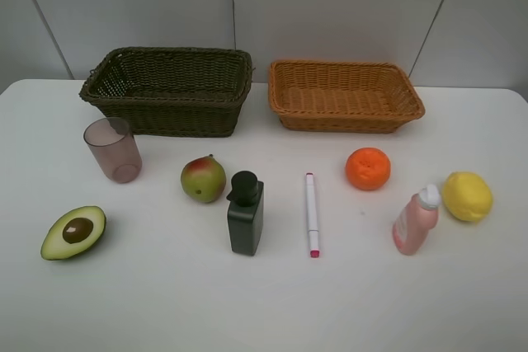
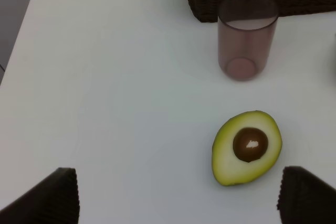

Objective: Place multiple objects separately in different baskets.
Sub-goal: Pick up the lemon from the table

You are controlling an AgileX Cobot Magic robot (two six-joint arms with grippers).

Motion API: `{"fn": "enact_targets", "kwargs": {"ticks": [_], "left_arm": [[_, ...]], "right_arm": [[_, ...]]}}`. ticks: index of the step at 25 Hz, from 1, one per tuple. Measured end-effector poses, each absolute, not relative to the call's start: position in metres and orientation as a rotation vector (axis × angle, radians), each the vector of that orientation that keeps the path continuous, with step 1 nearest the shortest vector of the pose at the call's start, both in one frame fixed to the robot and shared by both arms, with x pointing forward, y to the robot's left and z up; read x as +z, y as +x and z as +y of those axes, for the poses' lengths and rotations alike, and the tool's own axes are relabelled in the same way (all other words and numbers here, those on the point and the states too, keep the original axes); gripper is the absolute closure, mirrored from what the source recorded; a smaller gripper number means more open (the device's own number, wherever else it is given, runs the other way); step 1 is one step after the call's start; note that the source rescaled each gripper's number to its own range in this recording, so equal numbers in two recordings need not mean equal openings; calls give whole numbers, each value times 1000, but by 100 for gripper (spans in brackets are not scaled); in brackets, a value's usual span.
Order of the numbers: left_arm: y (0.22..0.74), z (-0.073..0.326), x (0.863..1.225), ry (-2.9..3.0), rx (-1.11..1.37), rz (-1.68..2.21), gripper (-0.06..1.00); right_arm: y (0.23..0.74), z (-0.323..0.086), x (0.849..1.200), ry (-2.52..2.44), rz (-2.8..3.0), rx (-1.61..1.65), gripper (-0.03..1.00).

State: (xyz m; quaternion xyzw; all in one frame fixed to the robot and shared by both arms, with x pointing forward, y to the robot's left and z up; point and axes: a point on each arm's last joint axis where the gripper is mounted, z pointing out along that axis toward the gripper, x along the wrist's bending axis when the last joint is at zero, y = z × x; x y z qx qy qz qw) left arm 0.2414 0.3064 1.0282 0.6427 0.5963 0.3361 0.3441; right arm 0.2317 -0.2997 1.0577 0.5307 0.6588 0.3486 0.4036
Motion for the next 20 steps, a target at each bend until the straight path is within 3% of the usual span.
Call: {"fn": "enact_targets", "kwargs": {"ticks": [20], "left_arm": [[242,308,1028,1675,899,1554,-6]], "right_arm": [[232,-300,1058,1343,1662,882,-3]]}}
